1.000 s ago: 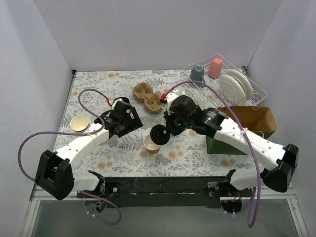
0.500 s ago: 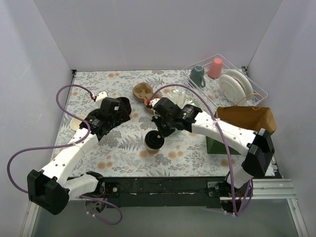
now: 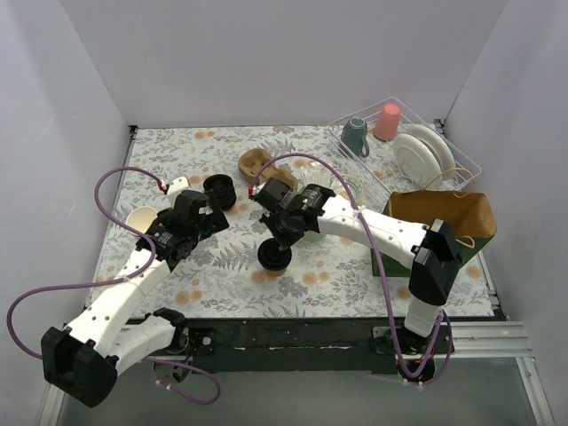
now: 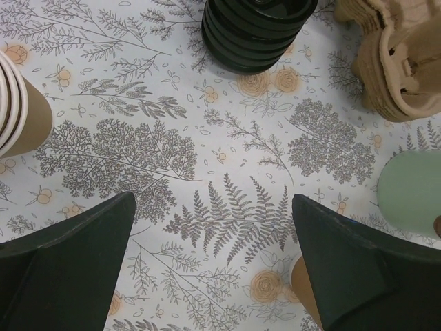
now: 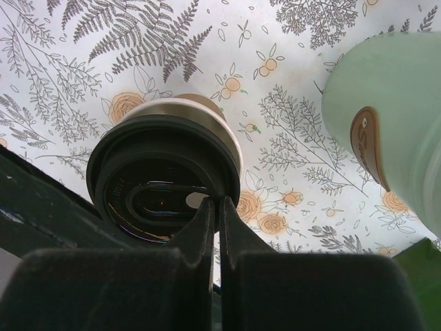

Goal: Pack the takeout coffee

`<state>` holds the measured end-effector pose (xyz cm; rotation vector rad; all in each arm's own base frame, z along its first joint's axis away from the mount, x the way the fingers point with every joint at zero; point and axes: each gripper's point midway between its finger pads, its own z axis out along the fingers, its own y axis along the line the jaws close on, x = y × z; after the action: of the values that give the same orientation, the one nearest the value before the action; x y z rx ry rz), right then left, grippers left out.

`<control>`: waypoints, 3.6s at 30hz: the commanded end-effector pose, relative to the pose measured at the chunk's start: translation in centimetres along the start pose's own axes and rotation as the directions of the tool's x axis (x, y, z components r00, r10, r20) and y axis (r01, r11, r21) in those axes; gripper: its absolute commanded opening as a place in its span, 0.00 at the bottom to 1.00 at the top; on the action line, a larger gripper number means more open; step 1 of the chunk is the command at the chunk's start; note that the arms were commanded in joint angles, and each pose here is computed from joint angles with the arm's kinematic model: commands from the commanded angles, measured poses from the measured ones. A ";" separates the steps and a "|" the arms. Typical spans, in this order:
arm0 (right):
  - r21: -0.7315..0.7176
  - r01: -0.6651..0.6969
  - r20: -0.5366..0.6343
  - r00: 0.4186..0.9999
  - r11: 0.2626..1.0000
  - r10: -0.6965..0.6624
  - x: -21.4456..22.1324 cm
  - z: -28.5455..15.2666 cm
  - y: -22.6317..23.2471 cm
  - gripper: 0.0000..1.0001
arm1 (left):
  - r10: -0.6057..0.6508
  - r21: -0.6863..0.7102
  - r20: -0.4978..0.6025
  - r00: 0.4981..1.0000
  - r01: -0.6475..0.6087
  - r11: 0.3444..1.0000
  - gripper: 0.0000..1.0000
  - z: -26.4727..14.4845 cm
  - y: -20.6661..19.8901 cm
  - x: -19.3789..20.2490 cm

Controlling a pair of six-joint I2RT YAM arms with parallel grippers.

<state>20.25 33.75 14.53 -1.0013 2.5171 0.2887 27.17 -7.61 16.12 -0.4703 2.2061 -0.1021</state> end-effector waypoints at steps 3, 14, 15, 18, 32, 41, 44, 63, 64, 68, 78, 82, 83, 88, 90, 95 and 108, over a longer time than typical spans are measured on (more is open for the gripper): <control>0.028 0.015 -0.013 1.000 1.000 -0.014 -0.9 -0.1 0.1 0.01 | -0.007 0.037 0.069 0.998 0.005 0.999 0.98 -0.7 -0.2 -1.4; 0.057 0.017 -0.049 0.999 0.998 -0.014 -0.6 0.9 0.1 0.01 | 0.003 0.058 0.070 0.998 -0.007 0.998 0.98 -0.8 -0.4 -1.4; 0.056 0.014 -0.050 0.999 0.998 -0.012 -0.6 0.9 0.1 0.01 | 0.005 0.059 0.070 0.998 -0.009 0.998 0.98 -0.8 -0.4 -1.3; 0.055 0.005 -0.039 0.999 0.998 -0.003 -0.9 0.8 0.2 0.09 | 0.010 0.068 0.067 0.998 -0.014 0.998 0.98 -0.8 -0.6 -1.3; -0.035 -0.039 0.093 0.995 0.999 0.042 -2.7 -2.1 1.4 0.34 | 0.081 0.440 -0.064 0.995 -0.045 0.897 0.93 -3.9 -6.0 1.8; -0.150 -0.071 0.225 0.969 0.986 0.104 -3.0 -2.0 2.6 0.29 | 0.077 0.639 -0.280 0.957 0.126 0.759 0.69 -5.7 -9.4 6.7; -0.211 -0.061 0.266 0.957 0.976 0.118 -3.2 -2.2 3.4 0.27 | 0.075 0.632 -0.317 0.946 0.151 0.760 0.64 -5.3 -9.3 7.7; -0.201 -0.100 0.167 0.977 0.974 0.135 0.8 2.5 3.2 0.26 | 0.018 0.554 -0.458 0.889 0.269 0.788 0.46 -2.8 -8.0 12.6; -0.196 -0.100 0.163 0.978 0.976 0.132 1.0 2.7 3.1 0.26 | 0.016 0.549 -0.461 0.887 0.271 0.791 0.45 -2.6 -7.9 12.7; -0.185 -0.110 0.148 0.979 0.977 0.138 1.8 3.3 2.8 0.26 | -0.005 0.508 -0.464 0.886 0.270 0.818 0.44 -1.9 -7.3 13.0; -0.157 -0.129 0.090 0.985 0.979 0.144 5.0 5.3 2.1 0.25 | -0.120 0.297 -0.461 0.879 0.280 0.913 0.41 0.3 -4.2 13.8; -0.141 -0.137 0.062 0.987 0.981 0.146 6.4 6.1 1.7 0.25 | -0.131 0.252 -0.475 0.870 0.278 0.927 0.39 0.7 -3.5 14.6; -0.139 -0.140 0.061 0.987 0.980 0.149 6.7 6.2 1.6 0.25 | -0.135 0.242 -0.473 0.870 0.276 0.930 0.38 0.8 -3.3 14.8; -0.119 -0.154 0.038 0.987 0.981 0.159 8.5 6.8 1.0 0.24 | -0.147 0.219 -0.460 0.876 0.273 0.937 0.37 0.9 -2.9 15.1; -0.118 -0.158 0.036 0.986 0.980 0.163 8.7 7.0 1.0 0.24 | -0.149 0.229 -0.457 0.877 0.278 0.933 0.37 0.7 -3.2 14.7; -0.155 -0.158 0.082 0.982 0.975 0.172 6.4 6.0 1.8 0.24 | -0.123 0.332 -0.364 0.923 0.252 0.909 0.48 -0.9 -5.6 10.0; -0.206 -0.150 0.168 0.968 0.967 0.186 2.2 3.6 2.9 0.25 | -0.049 0.579 -0.374 0.926 0.274 0.768 0.62 -4.0 -8.8 10.0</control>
<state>18.86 37.80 12.83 -0.7467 2.3151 0.7672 22.10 -19.09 14.13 -0.3111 2.2671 -0.9858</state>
